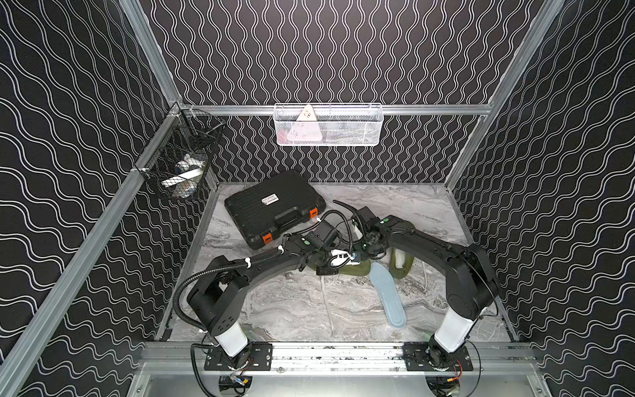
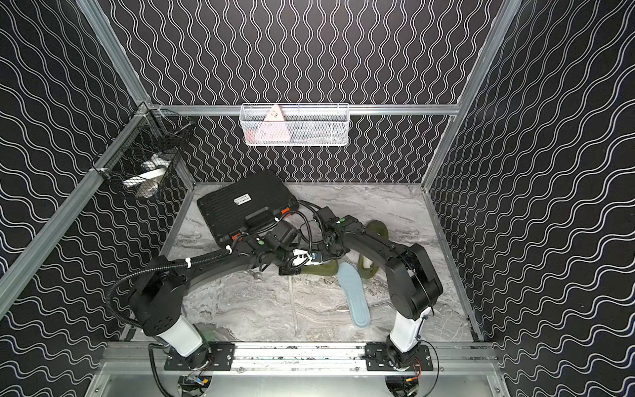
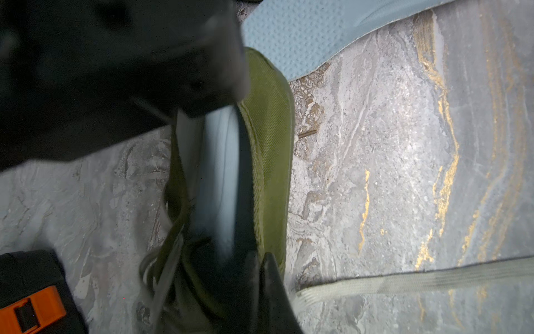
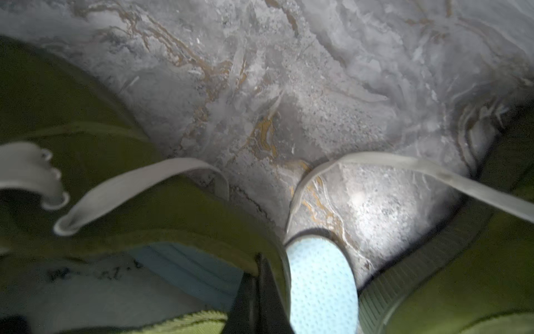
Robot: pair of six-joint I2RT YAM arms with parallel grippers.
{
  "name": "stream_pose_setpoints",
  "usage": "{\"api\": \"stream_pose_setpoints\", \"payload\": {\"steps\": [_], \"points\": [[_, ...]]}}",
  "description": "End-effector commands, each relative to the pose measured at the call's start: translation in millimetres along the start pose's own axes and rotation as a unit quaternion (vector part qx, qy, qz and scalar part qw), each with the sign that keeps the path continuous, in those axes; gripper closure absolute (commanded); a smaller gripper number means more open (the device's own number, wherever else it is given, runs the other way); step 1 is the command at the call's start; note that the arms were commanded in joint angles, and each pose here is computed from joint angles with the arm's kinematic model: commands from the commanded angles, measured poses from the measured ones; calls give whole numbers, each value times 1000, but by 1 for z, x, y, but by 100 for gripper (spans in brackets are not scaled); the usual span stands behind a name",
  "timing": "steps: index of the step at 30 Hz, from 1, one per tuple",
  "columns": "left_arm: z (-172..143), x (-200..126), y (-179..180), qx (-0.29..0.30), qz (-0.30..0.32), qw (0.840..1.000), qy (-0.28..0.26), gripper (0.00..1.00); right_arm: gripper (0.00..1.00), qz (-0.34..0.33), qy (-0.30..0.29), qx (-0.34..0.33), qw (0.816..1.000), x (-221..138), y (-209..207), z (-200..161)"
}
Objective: Insert the insole into the shoe
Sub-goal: Adjust the insole in the shoe, then place the shoe at the center of the board.
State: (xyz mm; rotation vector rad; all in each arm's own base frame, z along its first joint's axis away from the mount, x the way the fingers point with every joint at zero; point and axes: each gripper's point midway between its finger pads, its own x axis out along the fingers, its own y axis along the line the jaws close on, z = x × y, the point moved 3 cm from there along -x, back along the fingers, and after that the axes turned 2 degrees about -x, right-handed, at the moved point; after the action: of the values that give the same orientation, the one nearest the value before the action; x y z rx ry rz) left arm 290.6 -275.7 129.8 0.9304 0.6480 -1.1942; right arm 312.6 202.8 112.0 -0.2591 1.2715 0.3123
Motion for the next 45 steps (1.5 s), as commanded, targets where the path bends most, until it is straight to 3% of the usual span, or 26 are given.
{"api": "stream_pose_setpoints", "payload": {"steps": [1, 11, 19, 26, 30, 33, 40, 45], "points": [[-2, -7, 5, 3, -3, 1000, 10, 100, 100, 1, 5, 27, 1000, -11, -3, -11], [-16, -5, 31, 14, 11, 998, 65, 100, 100, 94, -5, 148, 985, -36, 16, -32], [-25, 4, 49, 16, 22, 997, 73, 96, 100, 161, -8, 220, 962, -18, 50, -38], [-34, 13, 58, 14, 18, 997, 79, 83, 100, 142, -28, 242, 960, -2, 58, -35], [-33, 6, 65, -4, 24, 998, 61, 68, 100, 135, -45, 265, 954, 4, 59, -31], [-29, -5, 62, -7, 28, 999, 38, 51, 100, 135, -59, 283, 948, 6, 59, -25], [-26, -28, 50, -32, 25, 999, 10, 41, 100, 135, -78, 308, 939, 8, 60, -12], [-22, -46, 52, -100, 40, 994, -22, 37, 100, 139, -82, 318, 934, 15, 65, -1]]}}
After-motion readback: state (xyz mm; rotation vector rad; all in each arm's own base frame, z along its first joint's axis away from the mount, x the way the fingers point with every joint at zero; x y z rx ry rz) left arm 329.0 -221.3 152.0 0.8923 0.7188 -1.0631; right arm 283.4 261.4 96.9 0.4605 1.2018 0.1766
